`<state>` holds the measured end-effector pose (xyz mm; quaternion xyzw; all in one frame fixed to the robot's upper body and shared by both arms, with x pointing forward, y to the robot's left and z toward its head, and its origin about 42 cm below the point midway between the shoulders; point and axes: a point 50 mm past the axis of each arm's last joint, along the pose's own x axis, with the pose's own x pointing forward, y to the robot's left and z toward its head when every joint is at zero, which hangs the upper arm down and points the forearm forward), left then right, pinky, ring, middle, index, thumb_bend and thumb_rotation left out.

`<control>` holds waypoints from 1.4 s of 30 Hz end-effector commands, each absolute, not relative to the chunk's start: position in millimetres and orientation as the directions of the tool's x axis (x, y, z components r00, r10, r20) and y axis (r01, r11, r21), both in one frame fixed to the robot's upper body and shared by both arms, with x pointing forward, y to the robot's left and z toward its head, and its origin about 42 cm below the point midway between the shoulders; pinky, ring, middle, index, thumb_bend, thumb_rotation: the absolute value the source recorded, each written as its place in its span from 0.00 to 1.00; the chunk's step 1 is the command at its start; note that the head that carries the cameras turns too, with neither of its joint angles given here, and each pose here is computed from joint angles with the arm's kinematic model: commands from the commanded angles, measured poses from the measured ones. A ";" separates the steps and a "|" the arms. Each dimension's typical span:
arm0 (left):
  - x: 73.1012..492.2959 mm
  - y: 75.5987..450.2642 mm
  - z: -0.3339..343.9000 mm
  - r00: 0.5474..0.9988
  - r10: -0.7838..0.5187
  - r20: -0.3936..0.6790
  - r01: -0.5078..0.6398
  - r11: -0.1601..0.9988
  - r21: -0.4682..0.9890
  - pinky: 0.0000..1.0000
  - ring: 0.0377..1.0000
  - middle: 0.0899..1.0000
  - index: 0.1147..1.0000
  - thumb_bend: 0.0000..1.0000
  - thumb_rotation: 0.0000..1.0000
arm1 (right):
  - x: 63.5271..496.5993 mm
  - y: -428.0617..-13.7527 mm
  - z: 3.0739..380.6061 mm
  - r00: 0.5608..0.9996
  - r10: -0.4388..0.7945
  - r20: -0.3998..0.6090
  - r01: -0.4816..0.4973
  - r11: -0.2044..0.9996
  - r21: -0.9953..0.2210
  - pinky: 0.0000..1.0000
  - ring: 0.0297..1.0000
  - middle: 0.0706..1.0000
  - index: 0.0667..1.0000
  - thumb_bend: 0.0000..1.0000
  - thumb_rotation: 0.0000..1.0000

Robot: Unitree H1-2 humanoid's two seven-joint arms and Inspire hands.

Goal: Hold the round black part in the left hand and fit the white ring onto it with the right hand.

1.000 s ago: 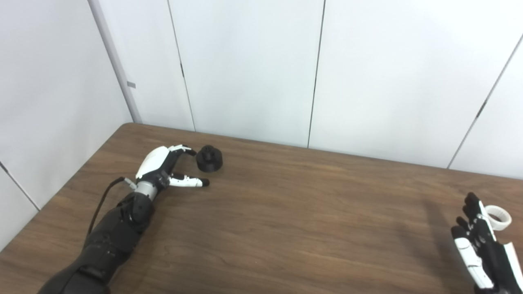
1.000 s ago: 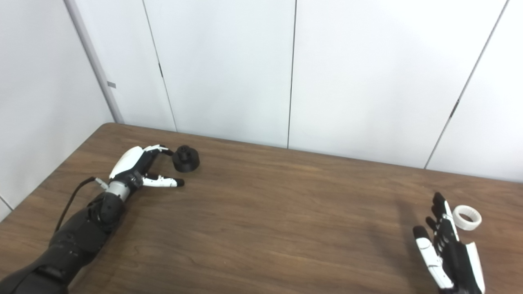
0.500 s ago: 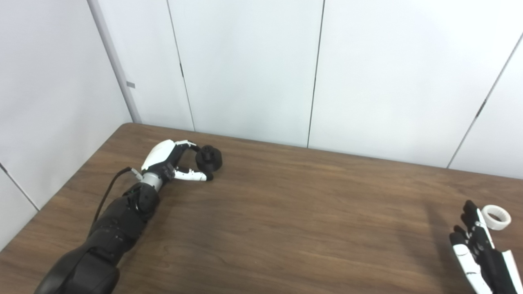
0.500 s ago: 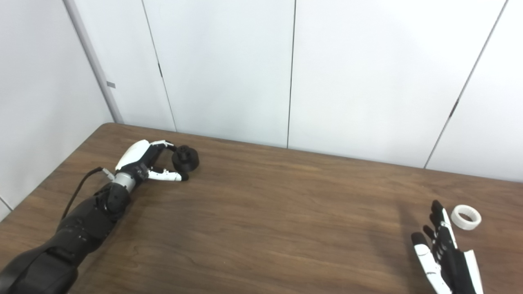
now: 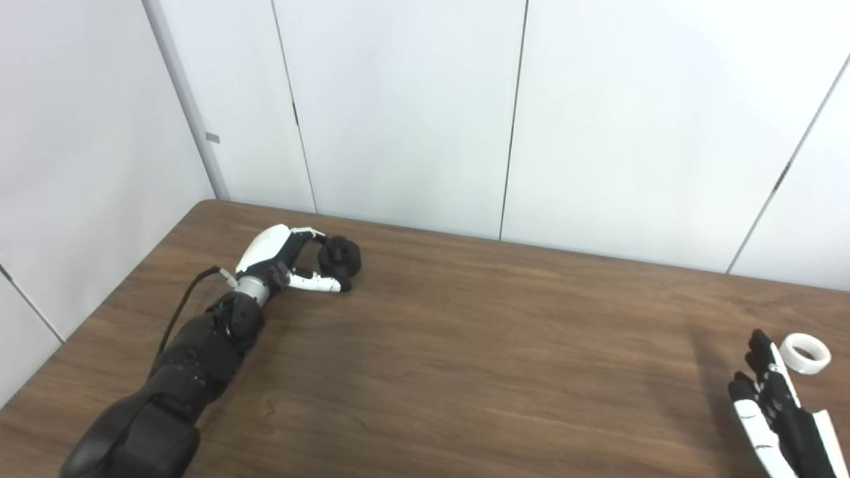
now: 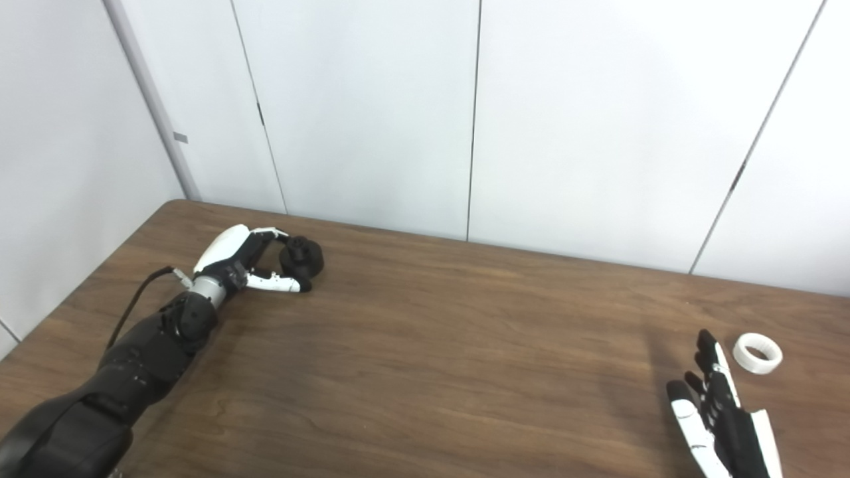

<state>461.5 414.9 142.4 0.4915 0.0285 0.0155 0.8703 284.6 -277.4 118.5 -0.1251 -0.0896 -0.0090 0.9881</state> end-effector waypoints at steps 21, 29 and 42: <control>473.4 412.0 159.0 0.999 -0.028 0.046 -0.027 0.480 0.877 0.99 0.87 0.69 0.41 0.52 0.05 | 270.7 -264.7 96.1 0.992 0.001 0.129 0.026 0.979 -0.204 0.95 0.99 0.99 0.97 0.33 0.75; 468.9 413.2 155.5 0.998 -0.040 0.043 -0.019 0.471 0.882 0.98 0.87 0.69 0.41 0.52 0.05 | 270.3 -264.4 98.3 0.992 -0.005 0.125 0.032 0.976 -0.215 0.91 0.98 0.99 0.96 0.34 0.75; 436.3 387.9 152.0 0.961 -0.272 0.043 0.076 0.413 0.907 0.97 0.90 0.70 0.41 0.52 0.05 | 274.9 -265.1 115.6 0.982 0.002 0.188 0.039 0.976 -0.216 0.91 0.98 0.98 0.96 0.34 0.74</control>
